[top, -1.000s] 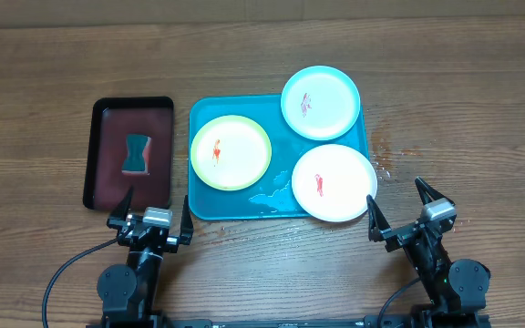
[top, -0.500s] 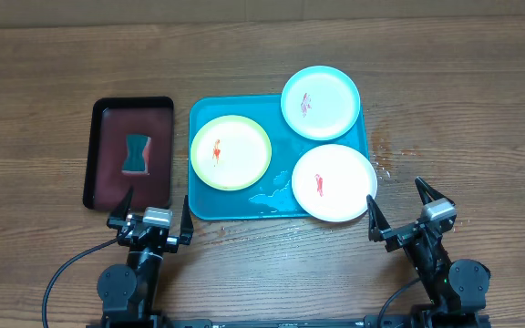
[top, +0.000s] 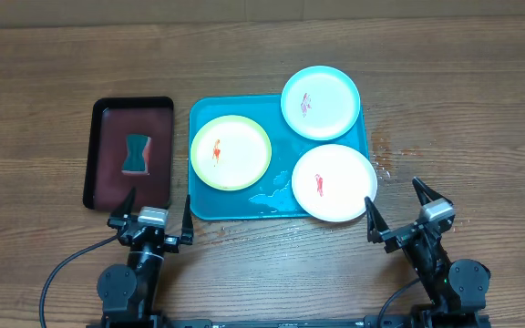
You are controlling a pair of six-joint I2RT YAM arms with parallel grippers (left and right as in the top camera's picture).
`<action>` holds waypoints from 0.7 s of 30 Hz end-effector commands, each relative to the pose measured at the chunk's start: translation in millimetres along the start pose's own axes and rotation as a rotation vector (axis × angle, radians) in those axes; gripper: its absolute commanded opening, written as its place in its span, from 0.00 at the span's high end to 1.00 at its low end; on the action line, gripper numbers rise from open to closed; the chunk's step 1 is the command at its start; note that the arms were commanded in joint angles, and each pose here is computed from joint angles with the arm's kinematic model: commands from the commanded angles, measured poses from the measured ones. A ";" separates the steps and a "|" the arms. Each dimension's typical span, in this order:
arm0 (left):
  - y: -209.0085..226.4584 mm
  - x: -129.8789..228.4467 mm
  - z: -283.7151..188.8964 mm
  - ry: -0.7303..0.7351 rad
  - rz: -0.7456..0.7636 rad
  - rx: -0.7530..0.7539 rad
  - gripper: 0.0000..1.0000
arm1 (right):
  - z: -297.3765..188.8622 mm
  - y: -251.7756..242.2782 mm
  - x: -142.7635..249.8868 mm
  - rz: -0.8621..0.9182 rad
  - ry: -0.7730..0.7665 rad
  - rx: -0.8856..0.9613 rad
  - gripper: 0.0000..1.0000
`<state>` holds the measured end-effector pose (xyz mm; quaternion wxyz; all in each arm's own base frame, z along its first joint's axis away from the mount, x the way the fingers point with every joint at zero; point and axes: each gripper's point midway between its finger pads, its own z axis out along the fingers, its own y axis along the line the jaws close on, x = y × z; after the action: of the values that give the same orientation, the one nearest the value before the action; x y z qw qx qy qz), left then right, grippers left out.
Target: Clean dirty plates on tray and stack at the side
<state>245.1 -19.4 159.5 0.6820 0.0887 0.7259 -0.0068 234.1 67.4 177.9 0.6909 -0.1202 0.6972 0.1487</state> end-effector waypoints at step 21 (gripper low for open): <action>-19.3 -95.8 -49.5 0.092 -0.150 0.139 0.00 | -22.7 38.6 -92.9 0.023 -0.202 -0.180 0.00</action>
<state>201.2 -38.1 235.3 0.6407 0.0812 0.7589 -0.0833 213.1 85.8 244.5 0.7263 -0.1416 0.6363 0.2180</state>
